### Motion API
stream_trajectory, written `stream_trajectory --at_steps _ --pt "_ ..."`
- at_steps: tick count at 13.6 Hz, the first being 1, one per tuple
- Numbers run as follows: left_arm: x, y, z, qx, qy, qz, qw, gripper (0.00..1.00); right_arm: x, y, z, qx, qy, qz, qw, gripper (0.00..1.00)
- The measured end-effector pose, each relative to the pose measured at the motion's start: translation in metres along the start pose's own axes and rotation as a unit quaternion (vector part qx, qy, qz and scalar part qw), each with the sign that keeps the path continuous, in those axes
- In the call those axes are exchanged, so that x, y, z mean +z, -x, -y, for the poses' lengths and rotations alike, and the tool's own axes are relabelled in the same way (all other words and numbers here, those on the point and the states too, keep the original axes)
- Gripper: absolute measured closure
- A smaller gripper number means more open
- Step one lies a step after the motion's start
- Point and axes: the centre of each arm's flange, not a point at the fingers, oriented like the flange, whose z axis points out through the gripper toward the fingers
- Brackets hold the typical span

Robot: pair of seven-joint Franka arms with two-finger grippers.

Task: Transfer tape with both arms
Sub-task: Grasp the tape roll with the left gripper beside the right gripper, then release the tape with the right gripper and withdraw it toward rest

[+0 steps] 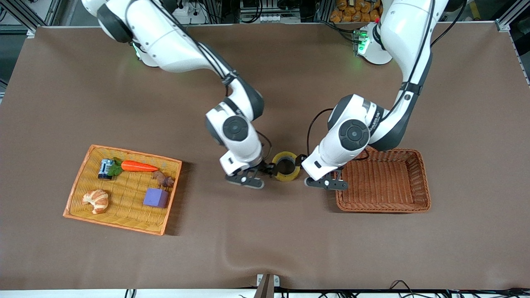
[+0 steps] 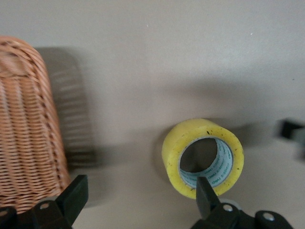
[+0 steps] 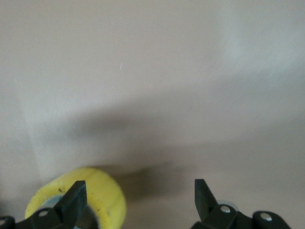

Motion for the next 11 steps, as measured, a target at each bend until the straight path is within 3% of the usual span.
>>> stream_trajectory --at_steps 4,9,10,11 --pt "0.051 0.019 -0.031 -0.031 0.002 -0.006 0.999 0.04 -0.068 -0.056 -0.065 -0.058 0.017 0.027 0.998 0.00" --pt "0.089 0.025 -0.037 -0.040 -0.020 -0.008 0.999 0.11 -0.118 -0.108 -0.206 -0.144 0.004 0.056 0.988 0.00" --pt "0.091 0.025 -0.035 -0.041 -0.021 -0.008 0.999 0.17 -0.129 -0.111 -0.234 -0.150 0.007 0.062 0.987 0.00" --pt "0.092 0.025 -0.035 -0.041 -0.022 -0.007 0.999 0.29 -0.144 -0.110 -0.258 -0.152 0.011 0.072 0.986 0.00"
